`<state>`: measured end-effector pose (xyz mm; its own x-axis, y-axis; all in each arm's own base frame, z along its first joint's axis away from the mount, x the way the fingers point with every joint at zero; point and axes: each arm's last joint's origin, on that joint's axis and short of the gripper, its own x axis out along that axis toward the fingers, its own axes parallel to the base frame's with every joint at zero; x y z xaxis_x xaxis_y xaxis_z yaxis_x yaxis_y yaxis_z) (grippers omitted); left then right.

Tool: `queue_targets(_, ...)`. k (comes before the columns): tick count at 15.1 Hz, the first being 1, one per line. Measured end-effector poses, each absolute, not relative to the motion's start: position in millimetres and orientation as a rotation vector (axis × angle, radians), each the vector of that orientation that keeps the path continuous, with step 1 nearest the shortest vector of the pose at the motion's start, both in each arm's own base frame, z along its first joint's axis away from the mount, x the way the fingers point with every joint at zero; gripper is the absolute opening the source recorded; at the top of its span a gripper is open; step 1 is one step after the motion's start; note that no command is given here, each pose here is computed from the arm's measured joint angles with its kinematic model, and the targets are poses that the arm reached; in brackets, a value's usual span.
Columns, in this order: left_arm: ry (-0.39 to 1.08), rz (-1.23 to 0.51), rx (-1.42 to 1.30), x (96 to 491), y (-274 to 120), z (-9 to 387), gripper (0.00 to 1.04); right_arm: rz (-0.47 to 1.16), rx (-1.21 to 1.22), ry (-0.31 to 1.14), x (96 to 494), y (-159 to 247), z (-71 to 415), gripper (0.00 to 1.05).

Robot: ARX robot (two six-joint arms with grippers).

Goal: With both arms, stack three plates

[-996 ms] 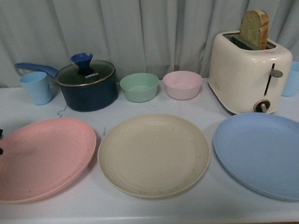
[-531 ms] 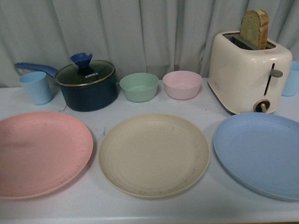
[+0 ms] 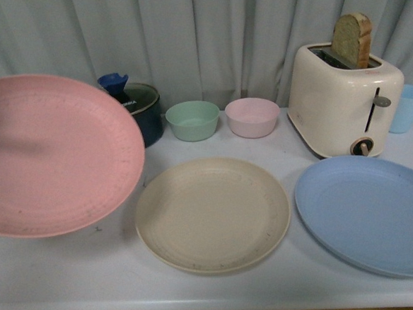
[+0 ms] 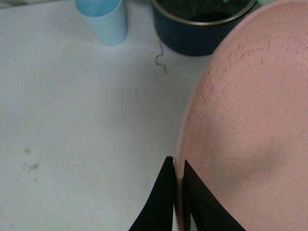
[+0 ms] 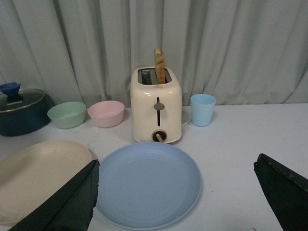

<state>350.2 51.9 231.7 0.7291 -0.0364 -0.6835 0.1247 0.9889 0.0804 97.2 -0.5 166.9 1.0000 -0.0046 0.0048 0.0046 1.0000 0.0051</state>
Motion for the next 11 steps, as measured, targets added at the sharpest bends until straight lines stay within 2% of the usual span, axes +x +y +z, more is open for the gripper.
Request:
queue_targets(3, 0.716, -0.181, 0.106, 351, -2, 240, 0.03, -0.005, 0.005, -0.005, 97, 0, 167, 0.98)
queue_targets(6, 0.746, -0.26, 0.07, 364, -48, 218, 0.03, -0.005, 0.005, -0.004, 97, 0, 167, 0.98)
queue_targets(11, 0.873, -0.247, 0.008, 392, -73, 167, 0.03, -0.005, 0.005, -0.005, 97, 0, 167, 0.98)
